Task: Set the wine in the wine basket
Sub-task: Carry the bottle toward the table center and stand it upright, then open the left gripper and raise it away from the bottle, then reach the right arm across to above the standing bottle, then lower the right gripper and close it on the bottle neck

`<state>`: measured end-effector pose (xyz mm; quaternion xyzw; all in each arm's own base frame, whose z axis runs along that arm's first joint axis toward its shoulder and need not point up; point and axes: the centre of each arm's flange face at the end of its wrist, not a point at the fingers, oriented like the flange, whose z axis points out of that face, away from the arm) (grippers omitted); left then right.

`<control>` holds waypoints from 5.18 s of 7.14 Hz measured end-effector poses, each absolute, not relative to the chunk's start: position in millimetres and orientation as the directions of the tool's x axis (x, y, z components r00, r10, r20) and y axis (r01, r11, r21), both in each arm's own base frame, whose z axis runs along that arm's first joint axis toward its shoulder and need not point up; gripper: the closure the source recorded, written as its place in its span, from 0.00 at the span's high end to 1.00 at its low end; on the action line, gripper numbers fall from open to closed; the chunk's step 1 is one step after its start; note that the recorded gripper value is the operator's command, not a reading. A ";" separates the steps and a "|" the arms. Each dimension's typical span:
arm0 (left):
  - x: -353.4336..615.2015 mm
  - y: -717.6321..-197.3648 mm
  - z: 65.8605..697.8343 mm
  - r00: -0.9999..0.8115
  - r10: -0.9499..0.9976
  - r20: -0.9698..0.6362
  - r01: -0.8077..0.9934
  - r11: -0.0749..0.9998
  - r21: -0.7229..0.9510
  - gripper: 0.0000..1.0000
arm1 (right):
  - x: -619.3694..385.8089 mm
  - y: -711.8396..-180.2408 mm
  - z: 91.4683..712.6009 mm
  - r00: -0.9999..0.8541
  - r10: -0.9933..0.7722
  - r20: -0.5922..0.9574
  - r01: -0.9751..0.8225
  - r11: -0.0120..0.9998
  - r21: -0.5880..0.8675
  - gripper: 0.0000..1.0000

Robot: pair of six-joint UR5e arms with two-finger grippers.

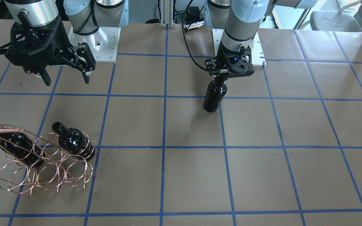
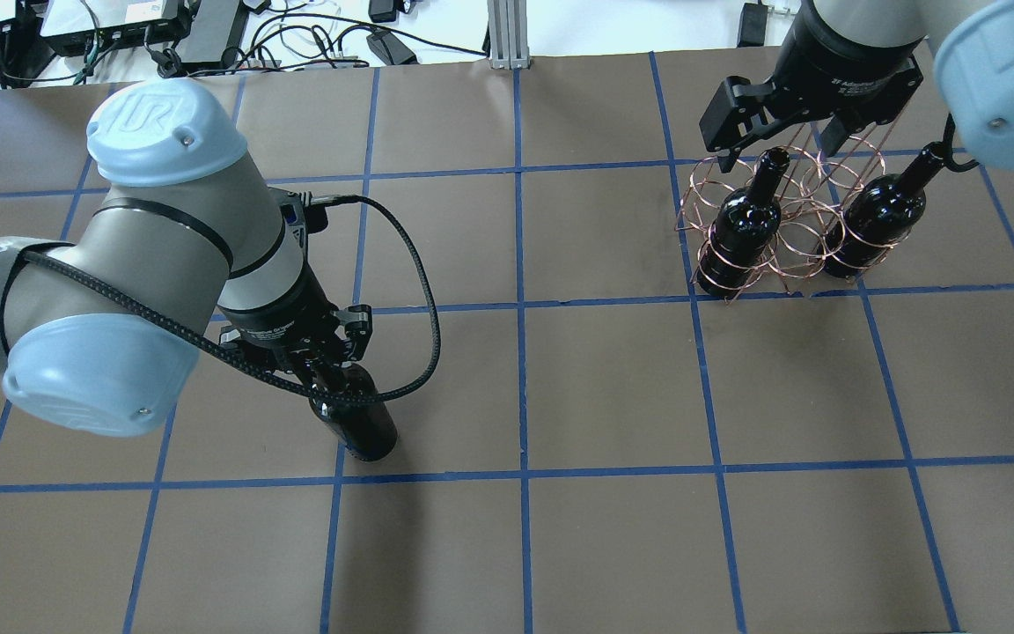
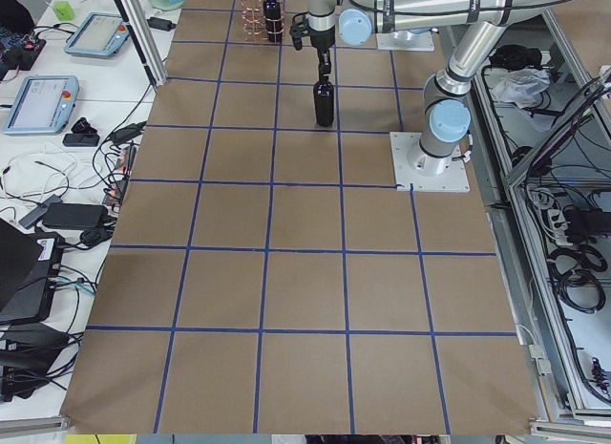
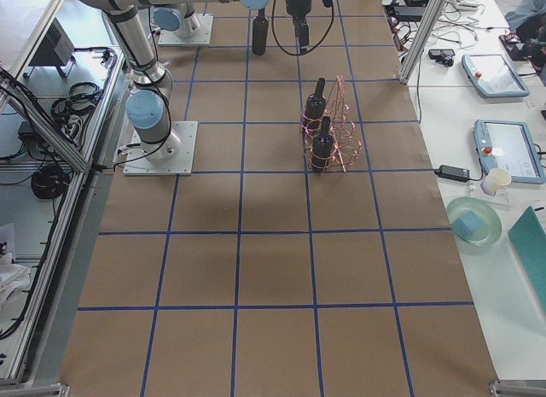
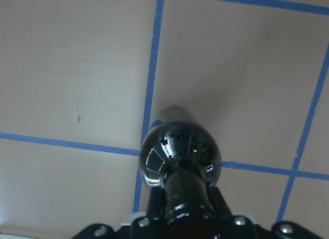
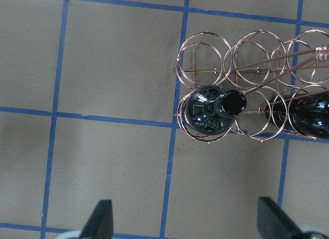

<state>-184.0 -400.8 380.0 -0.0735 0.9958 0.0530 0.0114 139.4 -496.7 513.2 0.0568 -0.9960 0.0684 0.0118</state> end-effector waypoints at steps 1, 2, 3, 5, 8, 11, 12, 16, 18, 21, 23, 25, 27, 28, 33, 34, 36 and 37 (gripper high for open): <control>-184.1 -401.4 379.9 -0.989 -0.147 -0.031 -0.149 0.983 0.104 1.00 | 139.4 -496.6 513.5 -0.993 -0.112 0.032 -0.115 0.984 -0.136 1.00; -183.9 -402.0 381.2 -0.989 -0.148 -0.030 -0.150 0.983 0.102 1.00 | 139.5 -496.1 514.2 -0.993 -0.111 0.032 -0.114 0.984 -0.138 1.00; -183.8 -403.5 385.0 -0.989 -0.148 -0.028 -0.150 0.984 0.094 1.00 | 139.8 -495.2 515.3 -0.993 -0.111 0.032 -0.115 0.984 -0.140 1.00; -181.7 -412.9 413.8 -0.988 -0.151 -0.020 -0.153 0.986 0.071 1.00 | 140.9 -493.2 518.2 -0.994 -0.108 0.032 -0.111 0.983 -0.147 1.00; -136.2 -443.7 493.8 -0.981 -0.194 -0.002 -0.194 0.981 0.019 1.00 | 162.8 -473.4 533.0 -0.999 -0.032 -0.001 -0.031 0.985 -0.169 1.00; -36.7 -474.5 518.8 -0.979 -0.205 0.003 -0.205 0.975 -0.091 1.00 | 267.3 -423.1 532.4 -0.997 0.057 -0.057 0.065 0.986 -0.154 1.00; -10.8 -476.1 522.3 -0.977 -0.214 -0.003 -0.212 0.972 -0.100 1.00 | 305.9 -401.9 527.6 -0.994 0.077 -0.071 0.087 0.987 -0.138 1.00; 50.1 -462.6 522.8 -0.959 -0.283 -0.009 -0.283 0.959 -0.030 1.00 | 460.7 -358.4 491.8 -0.983 0.150 -0.106 0.159 0.984 -0.081 1.00; 59.8 -457.0 524.8 -0.964 -0.265 -0.036 -0.264 0.964 -0.020 1.00 | 502.6 -352.7 474.5 -0.978 0.167 -0.122 0.174 0.983 -0.051 1.00; 66.0 -456.3 520.4 -0.975 -0.215 -0.050 -0.215 0.977 -0.003 1.00 | 542.9 -347.6 432.2 -0.986 0.129 -0.104 0.135 0.990 -0.045 0.99; 67.5 -457.0 518.1 -0.976 -0.210 -0.050 -0.211 0.978 0.002 1.00 | 548.3 -350.5 410.5 -0.989 0.124 -0.076 0.126 0.992 -0.027 0.99; 68.2 -457.3 516.1 -0.976 -0.210 -0.049 -0.211 0.978 0.006 1.00 | 550.0 -352.8 398.9 -0.991 0.118 -0.057 0.120 0.993 -0.023 0.95; 68.4 -457.3 514.8 -0.976 -0.210 -0.049 -0.211 0.977 0.009 1.00 | 550.0 -355.1 391.5 -0.993 0.111 -0.038 0.112 0.993 -0.029 0.94; 68.3 -457.2 514.5 -0.977 -0.207 -0.049 -0.208 0.978 0.010 1.00 | 551.5 -356.8 384.7 -0.994 0.108 -0.034 0.110 0.994 -0.029 0.93; 68.0 -457.0 513.4 -0.979 -0.198 -0.048 -0.198 0.980 0.014 1.00 | 553.3 -359.0 375.4 -0.994 0.108 -0.034 0.109 0.994 -0.029 0.73; 68.0 -456.8 513.1 -0.979 -0.197 -0.048 -0.198 0.980 0.016 1.00 | 553.5 -359.0 374.4 -0.994 0.108 -0.033 0.109 0.994 -0.028 0.70; 67.5 -456.6 512.7 -0.979 -0.198 -0.046 -0.199 0.980 0.019 1.00 | 554.2 -358.7 372.6 -0.994 0.107 -0.034 0.108 0.994 -0.022 0.62; 67.4 -456.6 512.6 -0.979 -0.198 -0.046 -0.199 0.980 0.019 1.00 | 554.6 -358.6 372.2 -0.994 0.107 -0.036 0.108 0.994 -0.019 0.56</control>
